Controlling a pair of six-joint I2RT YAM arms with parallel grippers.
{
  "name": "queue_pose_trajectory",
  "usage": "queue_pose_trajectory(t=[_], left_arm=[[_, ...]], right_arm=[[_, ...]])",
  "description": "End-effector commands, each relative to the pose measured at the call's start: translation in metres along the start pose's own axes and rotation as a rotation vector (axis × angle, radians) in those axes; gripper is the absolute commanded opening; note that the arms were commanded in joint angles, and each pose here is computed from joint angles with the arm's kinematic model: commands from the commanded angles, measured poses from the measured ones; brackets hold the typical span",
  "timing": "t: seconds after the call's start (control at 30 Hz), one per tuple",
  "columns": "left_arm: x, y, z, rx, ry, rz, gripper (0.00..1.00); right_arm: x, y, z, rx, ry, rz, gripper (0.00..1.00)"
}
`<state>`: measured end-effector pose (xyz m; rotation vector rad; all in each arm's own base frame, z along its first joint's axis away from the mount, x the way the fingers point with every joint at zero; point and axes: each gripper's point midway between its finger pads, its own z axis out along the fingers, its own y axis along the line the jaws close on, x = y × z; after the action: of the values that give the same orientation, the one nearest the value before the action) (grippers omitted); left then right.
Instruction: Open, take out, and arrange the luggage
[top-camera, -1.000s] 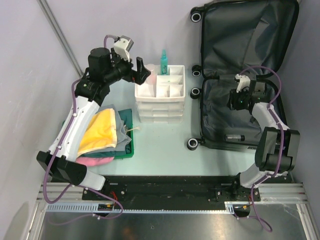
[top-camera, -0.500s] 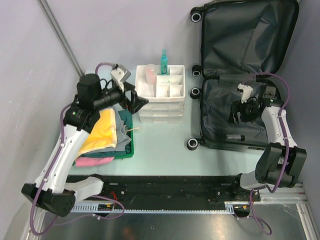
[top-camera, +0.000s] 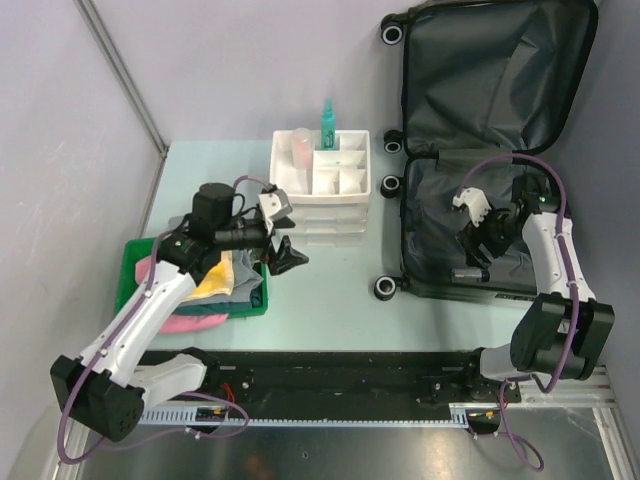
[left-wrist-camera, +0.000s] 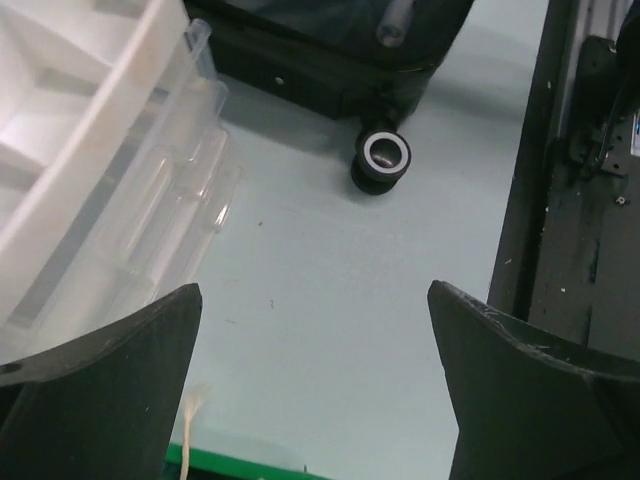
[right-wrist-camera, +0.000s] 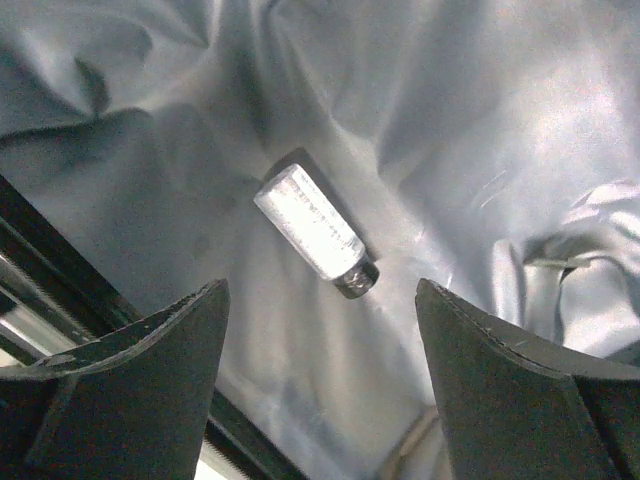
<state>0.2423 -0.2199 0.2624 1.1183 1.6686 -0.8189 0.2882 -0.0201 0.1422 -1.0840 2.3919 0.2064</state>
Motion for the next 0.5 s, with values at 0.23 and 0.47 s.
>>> queue_pose_trajectory(t=[0.23, 0.47], left_arm=[[0.002, 0.034, 0.032, -0.020, 0.023, 0.177, 1.00], [0.023, 0.051, 0.041, -0.050, 0.090, 0.210, 1.00]], right_arm=[[-0.004, -0.008, 0.053, -0.203, -0.037, -0.417, 0.64], [0.003, 0.016, 0.083, -0.360, -0.020, -0.451, 0.57]])
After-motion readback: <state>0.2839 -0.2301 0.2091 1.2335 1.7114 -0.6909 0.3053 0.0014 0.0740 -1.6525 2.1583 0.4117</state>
